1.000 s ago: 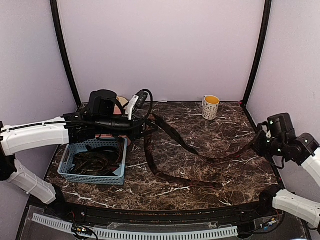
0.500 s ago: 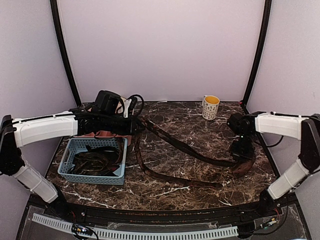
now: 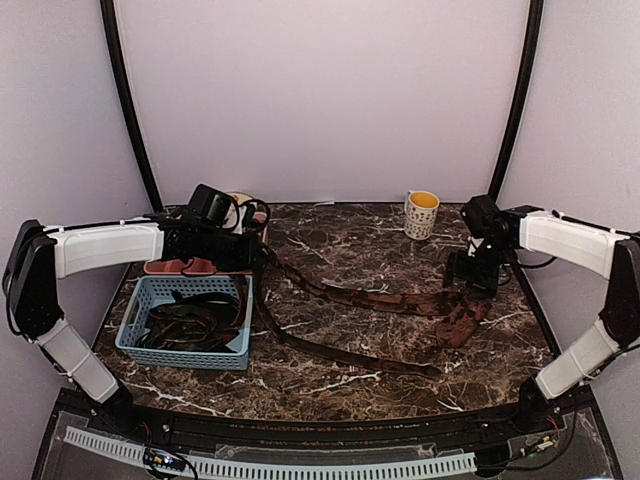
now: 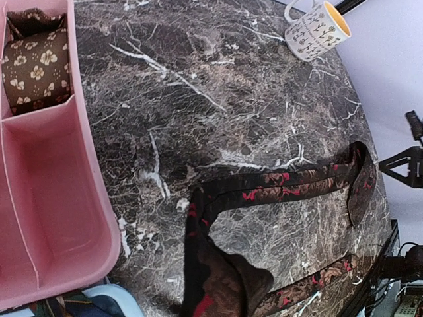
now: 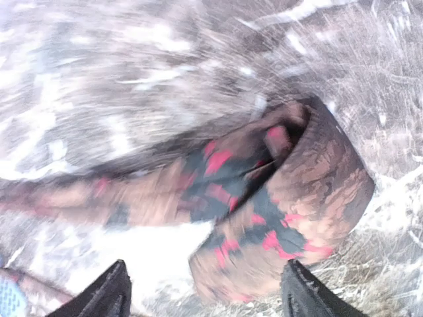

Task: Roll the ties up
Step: Put down the tie at the center of the board, then flatten out the tie at the center of the board, then move to tie at the center of the board.

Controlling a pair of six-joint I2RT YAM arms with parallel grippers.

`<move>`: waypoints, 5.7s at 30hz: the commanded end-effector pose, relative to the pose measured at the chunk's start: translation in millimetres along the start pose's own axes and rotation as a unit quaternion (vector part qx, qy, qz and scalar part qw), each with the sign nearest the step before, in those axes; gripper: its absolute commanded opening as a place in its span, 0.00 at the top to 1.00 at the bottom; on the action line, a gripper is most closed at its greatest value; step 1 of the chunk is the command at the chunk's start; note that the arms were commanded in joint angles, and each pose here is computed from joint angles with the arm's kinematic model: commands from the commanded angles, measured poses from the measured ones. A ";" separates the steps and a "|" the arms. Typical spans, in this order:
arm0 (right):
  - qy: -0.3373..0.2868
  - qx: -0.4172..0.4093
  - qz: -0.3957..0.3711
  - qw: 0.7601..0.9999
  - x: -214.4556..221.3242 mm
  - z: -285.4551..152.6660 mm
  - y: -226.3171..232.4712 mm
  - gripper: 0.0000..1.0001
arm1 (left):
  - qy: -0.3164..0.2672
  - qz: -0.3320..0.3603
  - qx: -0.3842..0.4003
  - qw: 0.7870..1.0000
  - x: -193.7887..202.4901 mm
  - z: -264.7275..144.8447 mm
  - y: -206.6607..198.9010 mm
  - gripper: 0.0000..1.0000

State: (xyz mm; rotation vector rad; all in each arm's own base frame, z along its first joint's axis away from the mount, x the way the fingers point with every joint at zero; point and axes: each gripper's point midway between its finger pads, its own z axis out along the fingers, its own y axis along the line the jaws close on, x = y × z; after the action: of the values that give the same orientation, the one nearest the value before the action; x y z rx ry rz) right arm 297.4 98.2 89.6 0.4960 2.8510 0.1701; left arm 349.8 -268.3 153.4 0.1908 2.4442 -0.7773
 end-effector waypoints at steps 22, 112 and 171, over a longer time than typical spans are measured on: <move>-0.028 -0.057 -0.262 0.963 70.1 14.6 54.8 0.36 | 0.009 0.038 -0.009 0.999 -9.0 1.3 1.8 1.00; 0.065 0.020 -0.280 0.957 188.5 50.8 37.0 1.00 | -0.015 0.021 -0.035 0.999 -19.4 -24.7 22.7 1.00; 0.067 0.000 -0.318 0.946 137.1 98.0 57.5 0.94 | 0.036 -0.018 0.033 0.999 17.4 2.8 -9.7 1.00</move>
State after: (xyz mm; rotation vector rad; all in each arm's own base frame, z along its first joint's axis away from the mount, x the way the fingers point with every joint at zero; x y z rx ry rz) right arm 244.6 238.4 17.6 -0.4615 2.8284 0.2546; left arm 340.9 -250.5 155.0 0.1227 2.5023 -0.7835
